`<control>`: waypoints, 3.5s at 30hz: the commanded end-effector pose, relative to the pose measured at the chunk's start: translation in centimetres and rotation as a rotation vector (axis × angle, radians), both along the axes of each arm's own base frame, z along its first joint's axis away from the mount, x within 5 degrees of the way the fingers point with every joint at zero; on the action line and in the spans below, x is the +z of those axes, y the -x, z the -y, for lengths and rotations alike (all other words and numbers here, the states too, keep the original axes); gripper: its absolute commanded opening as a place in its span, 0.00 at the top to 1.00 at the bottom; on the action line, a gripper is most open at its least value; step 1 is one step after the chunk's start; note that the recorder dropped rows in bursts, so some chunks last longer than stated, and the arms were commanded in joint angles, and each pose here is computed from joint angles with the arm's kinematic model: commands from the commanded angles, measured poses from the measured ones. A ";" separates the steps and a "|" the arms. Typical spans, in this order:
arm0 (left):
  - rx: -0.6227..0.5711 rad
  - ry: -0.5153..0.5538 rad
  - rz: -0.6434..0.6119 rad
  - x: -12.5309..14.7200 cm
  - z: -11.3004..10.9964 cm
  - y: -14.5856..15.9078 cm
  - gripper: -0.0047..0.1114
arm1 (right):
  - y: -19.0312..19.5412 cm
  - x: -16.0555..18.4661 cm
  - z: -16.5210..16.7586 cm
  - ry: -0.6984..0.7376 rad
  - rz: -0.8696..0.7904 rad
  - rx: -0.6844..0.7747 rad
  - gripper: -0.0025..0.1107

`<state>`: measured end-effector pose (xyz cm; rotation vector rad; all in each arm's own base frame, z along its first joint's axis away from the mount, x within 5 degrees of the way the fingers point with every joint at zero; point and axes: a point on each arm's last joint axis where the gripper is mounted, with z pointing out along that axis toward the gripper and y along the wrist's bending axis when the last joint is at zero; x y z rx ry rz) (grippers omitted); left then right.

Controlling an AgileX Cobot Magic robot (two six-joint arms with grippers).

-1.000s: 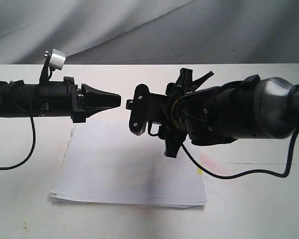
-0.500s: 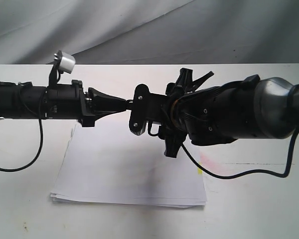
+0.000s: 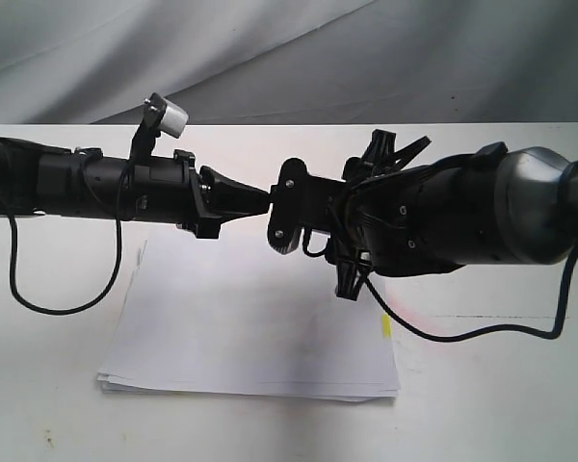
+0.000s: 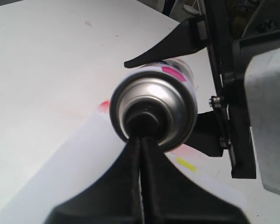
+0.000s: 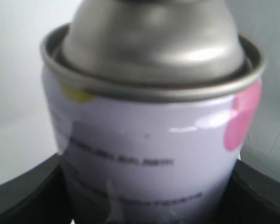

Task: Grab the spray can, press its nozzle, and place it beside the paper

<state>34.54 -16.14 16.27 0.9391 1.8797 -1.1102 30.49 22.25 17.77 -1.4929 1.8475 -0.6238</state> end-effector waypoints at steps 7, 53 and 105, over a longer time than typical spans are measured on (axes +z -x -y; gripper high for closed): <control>-0.049 0.031 -0.023 -0.2 1.0 0.3 0.96 | 0.4 0.8 -1.5 -0.055 0.011 0.134 0.98; 0.065 0.021 0.005 2.0 -6.2 2.1 0.96 | 0.4 0.8 -1.5 -0.052 0.012 0.137 0.98; 0.080 0.019 -0.007 1.9 -6.2 2.0 0.96 | -8.6 1.9 10.0 -1.182 -0.053 -0.146 0.98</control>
